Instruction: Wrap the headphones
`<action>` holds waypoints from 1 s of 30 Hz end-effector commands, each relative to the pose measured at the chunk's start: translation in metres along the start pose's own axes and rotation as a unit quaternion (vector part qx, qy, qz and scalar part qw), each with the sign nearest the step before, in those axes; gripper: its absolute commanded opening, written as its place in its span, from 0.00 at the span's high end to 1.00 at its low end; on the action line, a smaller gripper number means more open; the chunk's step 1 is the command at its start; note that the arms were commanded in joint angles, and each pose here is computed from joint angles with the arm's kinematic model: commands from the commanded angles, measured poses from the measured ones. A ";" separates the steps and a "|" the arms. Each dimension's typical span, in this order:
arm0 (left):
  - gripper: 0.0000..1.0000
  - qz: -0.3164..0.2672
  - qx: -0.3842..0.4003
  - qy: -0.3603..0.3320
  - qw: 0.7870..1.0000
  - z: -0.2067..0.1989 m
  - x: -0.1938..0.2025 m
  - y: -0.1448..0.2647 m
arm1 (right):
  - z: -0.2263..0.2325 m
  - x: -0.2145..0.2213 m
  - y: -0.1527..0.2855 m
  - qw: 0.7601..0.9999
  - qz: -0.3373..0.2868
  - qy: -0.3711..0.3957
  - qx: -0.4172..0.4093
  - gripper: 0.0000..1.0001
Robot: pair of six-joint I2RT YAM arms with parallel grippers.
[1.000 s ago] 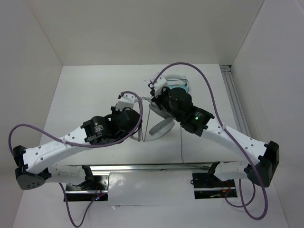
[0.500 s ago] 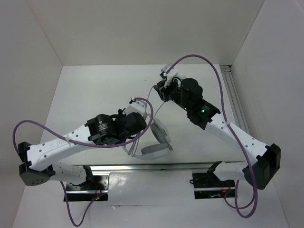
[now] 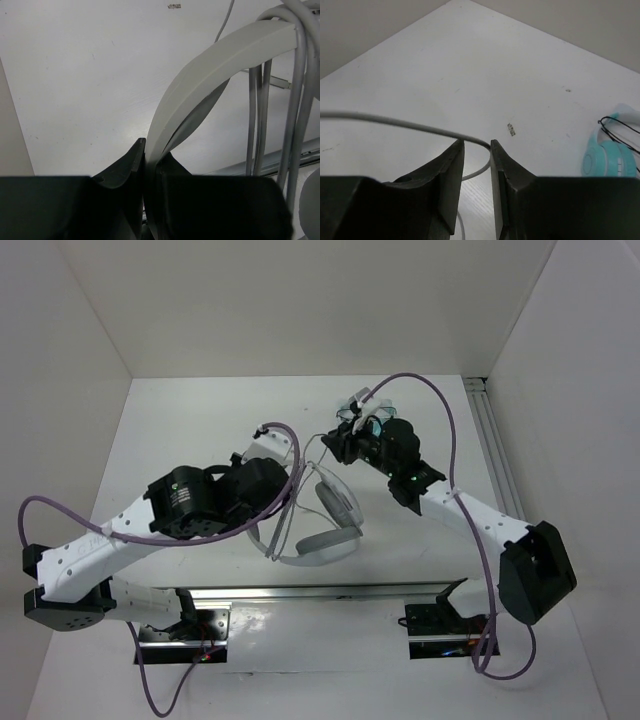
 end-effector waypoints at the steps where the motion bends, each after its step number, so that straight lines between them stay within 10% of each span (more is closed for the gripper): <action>1: 1.00 -0.047 0.024 0.067 0.996 0.007 -0.026 0.022 | 0.017 -0.009 -0.008 0.996 -0.051 -0.028 -0.065 0.65; 11: 1.00 -0.062 -0.007 0.120 0.991 0.016 -0.042 0.030 | 0.067 0.024 -0.021 0.979 -0.035 -0.065 -0.189 0.53; 30: 1.00 -0.115 -0.039 0.246 0.962 0.046 -0.075 0.052 | 0.097 0.115 -0.059 0.976 0.002 -0.120 -0.182 0.55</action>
Point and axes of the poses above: each gripper's point midway between its finger pads, its own y axis back along the fingers, its own z axis along the line the jaws close on, x = y × z, the point moved 3 cm from there along y, back along the fingers, and after that the axes turned 2 degrees about y, right-handed, at the moved point
